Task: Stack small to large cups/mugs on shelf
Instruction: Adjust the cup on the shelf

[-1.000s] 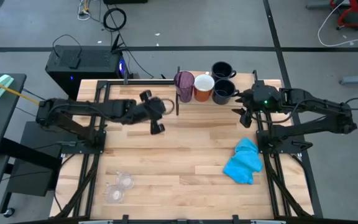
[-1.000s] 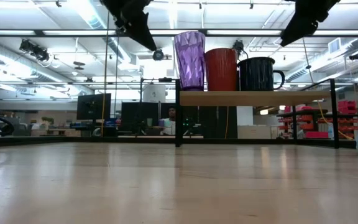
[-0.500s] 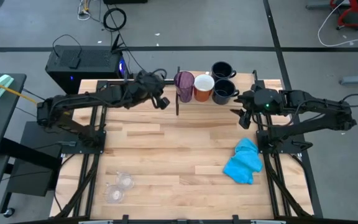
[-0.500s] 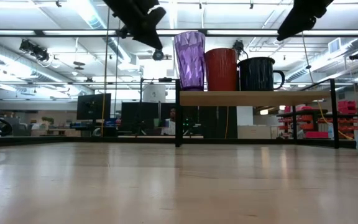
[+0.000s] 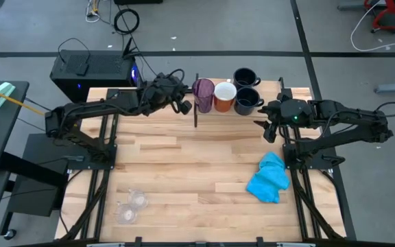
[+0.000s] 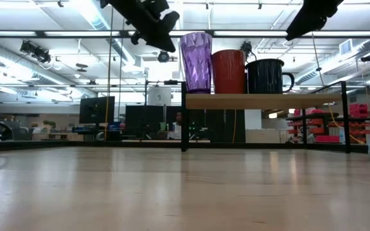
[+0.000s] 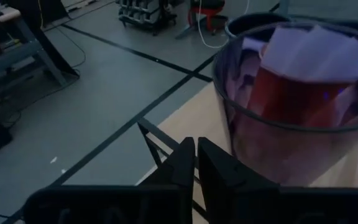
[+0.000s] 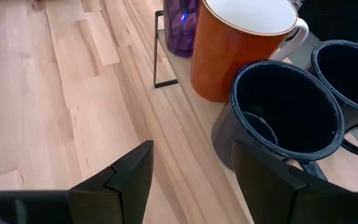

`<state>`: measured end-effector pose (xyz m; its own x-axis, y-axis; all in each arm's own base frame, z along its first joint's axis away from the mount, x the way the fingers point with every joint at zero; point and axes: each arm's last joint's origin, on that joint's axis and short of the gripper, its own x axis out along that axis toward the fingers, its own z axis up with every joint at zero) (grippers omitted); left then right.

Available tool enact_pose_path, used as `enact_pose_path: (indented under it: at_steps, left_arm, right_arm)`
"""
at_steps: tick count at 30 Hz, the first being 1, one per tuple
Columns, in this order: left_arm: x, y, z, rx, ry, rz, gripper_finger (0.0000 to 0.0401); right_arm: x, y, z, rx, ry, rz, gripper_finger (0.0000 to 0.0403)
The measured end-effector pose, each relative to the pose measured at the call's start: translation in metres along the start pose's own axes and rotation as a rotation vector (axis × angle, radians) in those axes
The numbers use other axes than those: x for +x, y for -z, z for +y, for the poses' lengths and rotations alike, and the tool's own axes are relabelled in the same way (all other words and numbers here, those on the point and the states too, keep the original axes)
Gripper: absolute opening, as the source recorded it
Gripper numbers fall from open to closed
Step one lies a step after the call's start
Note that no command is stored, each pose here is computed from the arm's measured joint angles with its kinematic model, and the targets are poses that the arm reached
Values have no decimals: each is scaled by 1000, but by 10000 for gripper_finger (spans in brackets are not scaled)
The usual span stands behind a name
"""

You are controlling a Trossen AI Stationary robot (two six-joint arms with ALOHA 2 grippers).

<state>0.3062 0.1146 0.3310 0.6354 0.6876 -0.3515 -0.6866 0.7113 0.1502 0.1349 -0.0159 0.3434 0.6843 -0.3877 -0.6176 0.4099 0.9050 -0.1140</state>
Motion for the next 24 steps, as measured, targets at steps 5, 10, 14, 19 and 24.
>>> enact_pose_path:
  at_steps: [5,10,14,19,24]
  left_arm:
    - [7,2,-3,11,-1,-7,33]
    - [7,-1,-3,-1,-4,-36,31]
    - [9,-2,2,-10,-20,-40,25]
    - [17,2,2,-8,-21,-26,24]
    - [25,4,-3,-11,-7,-35,30]
  right_arm:
    - [0,0,0,2,-1,-5,224]
    - [0,-1,0,2,-2,-7,224]
    - [0,-1,0,1,-2,-8,224]
    - [0,-2,0,2,-4,-19,224]
    - [0,-2,0,1,-5,-21,224]
